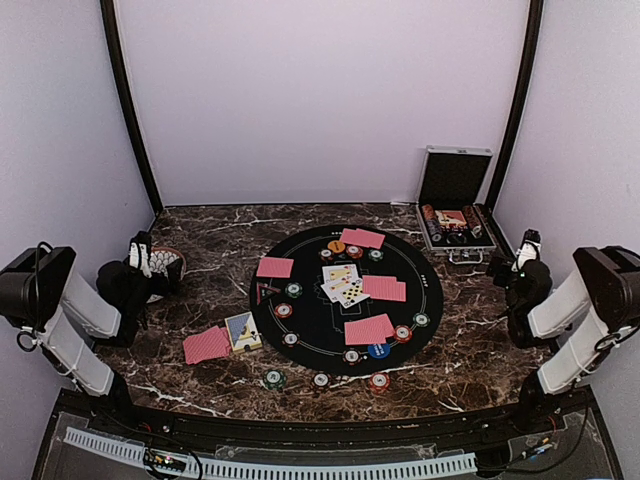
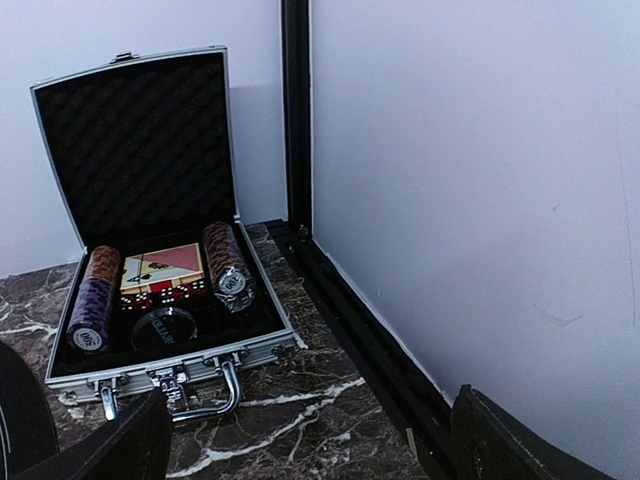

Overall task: Distribute texas hold em gaming equipment
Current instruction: Reset both arms

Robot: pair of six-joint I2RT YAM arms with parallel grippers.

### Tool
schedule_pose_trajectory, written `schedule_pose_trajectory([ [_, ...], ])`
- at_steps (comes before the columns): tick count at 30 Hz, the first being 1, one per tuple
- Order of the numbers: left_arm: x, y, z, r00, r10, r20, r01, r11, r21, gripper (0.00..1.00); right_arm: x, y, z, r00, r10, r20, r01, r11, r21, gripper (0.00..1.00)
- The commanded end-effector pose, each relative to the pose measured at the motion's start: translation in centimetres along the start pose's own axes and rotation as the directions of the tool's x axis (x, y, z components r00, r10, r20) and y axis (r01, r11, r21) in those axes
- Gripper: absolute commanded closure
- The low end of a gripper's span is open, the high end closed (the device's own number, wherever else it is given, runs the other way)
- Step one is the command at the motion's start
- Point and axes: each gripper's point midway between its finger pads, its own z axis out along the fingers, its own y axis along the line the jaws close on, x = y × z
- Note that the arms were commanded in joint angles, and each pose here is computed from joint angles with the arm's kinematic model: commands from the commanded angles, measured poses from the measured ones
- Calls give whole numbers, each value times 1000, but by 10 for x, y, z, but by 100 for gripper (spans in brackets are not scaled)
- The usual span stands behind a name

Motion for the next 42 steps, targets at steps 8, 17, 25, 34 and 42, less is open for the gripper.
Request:
schedule_pose_trajectory([
  [8,-4,6,11,1000,-5,-18,4,999,-43,1,-11,1,5,998,59,29,-58,997,-40,1],
  [17,-3,7,11,1000,-7,-22,6,999,-45,1,-11,1,5,998,59,31,-58,998,-38,1],
  [25,-3,7,11,1000,-7,-22,6,999,-45,1,-11,1,5,998,58,29,-57,998,-39,1],
  [34,-4,6,11,1000,-7,-20,6,999,-44,1,-11,0,5,998,58,29,-57,998,-37,2],
  [42,-3,6,11,1000,-7,-22,6,999,-44,1,-11,1,6,998,56,26,-55,998,-38,2],
])
